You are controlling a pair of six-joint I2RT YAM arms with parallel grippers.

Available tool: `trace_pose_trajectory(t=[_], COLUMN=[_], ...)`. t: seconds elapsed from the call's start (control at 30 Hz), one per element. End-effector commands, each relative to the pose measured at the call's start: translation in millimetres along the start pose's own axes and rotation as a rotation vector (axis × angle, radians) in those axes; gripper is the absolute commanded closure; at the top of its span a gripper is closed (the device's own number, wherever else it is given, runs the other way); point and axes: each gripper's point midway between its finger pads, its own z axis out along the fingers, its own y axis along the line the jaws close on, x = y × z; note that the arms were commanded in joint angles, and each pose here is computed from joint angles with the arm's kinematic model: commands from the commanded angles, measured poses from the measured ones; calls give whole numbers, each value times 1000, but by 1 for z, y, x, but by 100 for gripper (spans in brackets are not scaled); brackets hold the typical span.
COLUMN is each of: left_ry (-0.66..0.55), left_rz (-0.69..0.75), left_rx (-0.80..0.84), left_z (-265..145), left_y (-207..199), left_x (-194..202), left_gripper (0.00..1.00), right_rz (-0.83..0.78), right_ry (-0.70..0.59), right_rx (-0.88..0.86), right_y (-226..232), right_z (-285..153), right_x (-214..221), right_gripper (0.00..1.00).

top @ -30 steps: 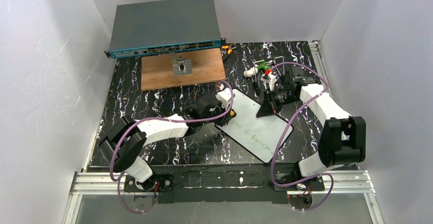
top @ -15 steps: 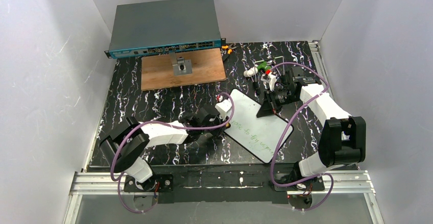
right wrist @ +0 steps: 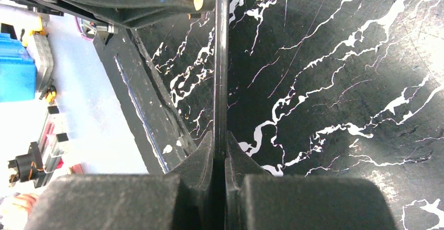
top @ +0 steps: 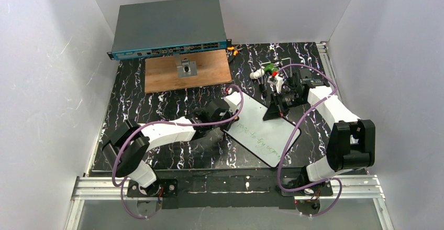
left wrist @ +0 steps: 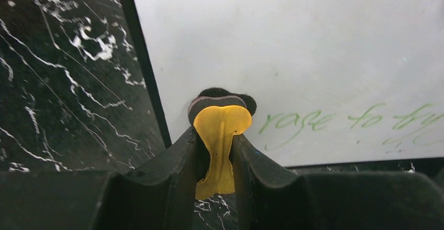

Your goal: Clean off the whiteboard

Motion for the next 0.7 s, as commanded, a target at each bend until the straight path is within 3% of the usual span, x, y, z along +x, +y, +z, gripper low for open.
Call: trace_pose_trajectory(t=[0.0, 0.67], left_ry=[-36, 128], left_rz=[16, 68], left_rx=[-61, -19], left_z=[-2, 5], left_y=[10, -8], left_x=[-28, 70], left_gripper=[100, 100], right_rz=[-86, -85], right_ry=[-51, -49], right_rx=[-70, -70], right_y=[16, 15], right_z=[-3, -2], right_x=[-19, -18], right_gripper=[99, 99])
